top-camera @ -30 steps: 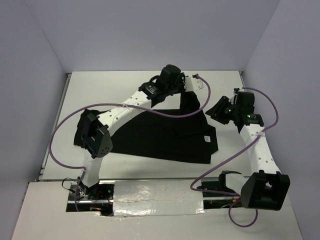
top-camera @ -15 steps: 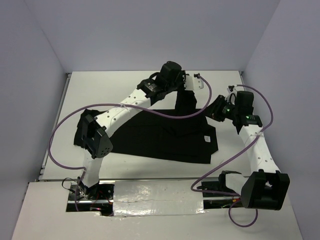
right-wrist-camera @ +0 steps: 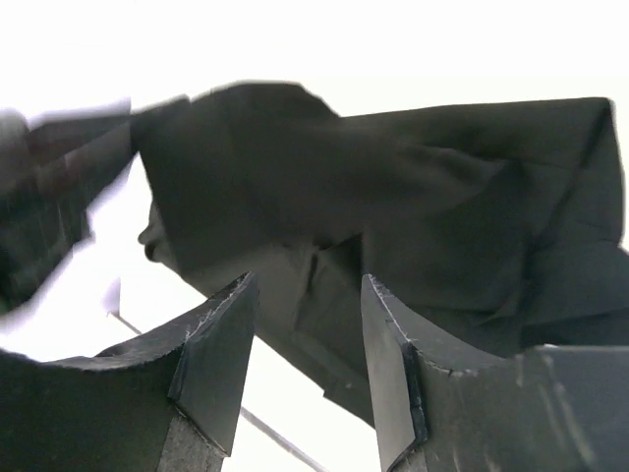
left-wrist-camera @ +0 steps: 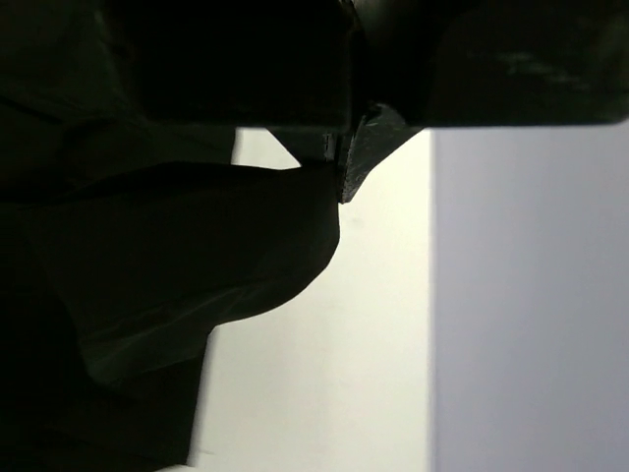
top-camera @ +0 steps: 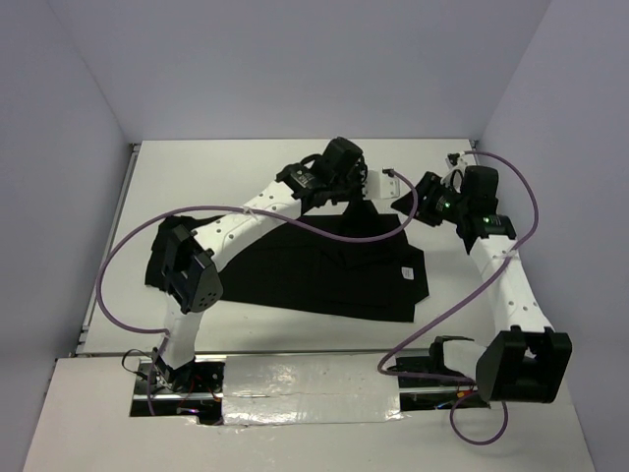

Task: Fold and stack the long sleeve shirts
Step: Fold the shirt

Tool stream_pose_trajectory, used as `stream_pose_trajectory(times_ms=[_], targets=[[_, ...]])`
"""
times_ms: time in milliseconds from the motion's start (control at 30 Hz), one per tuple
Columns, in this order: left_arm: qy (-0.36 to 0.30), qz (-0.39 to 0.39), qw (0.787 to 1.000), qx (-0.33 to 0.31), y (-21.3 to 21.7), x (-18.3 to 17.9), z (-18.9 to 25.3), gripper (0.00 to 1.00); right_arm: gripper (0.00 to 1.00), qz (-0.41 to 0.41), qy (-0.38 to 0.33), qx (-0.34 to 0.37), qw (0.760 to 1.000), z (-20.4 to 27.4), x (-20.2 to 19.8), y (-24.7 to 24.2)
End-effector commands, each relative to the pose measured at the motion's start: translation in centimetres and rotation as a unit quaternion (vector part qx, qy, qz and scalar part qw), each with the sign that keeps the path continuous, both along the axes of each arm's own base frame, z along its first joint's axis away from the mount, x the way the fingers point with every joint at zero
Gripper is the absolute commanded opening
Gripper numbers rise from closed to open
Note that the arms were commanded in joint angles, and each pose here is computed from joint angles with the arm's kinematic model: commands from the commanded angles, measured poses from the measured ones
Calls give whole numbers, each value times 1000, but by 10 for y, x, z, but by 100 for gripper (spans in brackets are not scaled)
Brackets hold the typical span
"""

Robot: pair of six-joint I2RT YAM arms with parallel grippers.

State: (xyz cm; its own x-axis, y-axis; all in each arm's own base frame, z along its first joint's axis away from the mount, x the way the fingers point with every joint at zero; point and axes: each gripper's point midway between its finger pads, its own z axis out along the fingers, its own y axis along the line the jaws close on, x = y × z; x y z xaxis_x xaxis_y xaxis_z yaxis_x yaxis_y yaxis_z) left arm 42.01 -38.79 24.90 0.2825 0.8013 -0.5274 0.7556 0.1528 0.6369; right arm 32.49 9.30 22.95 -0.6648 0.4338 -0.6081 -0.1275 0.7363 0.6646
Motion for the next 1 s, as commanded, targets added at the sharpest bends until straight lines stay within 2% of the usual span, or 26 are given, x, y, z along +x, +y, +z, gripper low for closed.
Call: stream_pose_trajectory(times_ms=[0,167,300,433,533,600,733,967], targets=[[105,-19,994,8,-2,-42,-37,0,53,-53,67,-31,996,-24,7,-21],[278,-46,958,52,12,-121,-82,0,54,-74,63,-48,994,-27,3,-31],[346,-46,936,43,12,-150,-92,0,54,-75,53,-47,995,-23,2,-31],[376,-18,926,39,13,-158,-104,0,54,-42,67,-22,997,-32,-6,-18],[386,11,922,27,15,-156,-105,0,56,-25,114,17,993,-58,-24,-1],[384,28,923,19,17,-152,-104,0,57,-29,149,32,988,-82,-40,5],[369,60,927,4,23,-139,-104,0,59,-37,198,122,972,-102,-64,35],[396,67,916,16,31,-153,-126,0,62,-52,249,172,952,-126,-84,72]])
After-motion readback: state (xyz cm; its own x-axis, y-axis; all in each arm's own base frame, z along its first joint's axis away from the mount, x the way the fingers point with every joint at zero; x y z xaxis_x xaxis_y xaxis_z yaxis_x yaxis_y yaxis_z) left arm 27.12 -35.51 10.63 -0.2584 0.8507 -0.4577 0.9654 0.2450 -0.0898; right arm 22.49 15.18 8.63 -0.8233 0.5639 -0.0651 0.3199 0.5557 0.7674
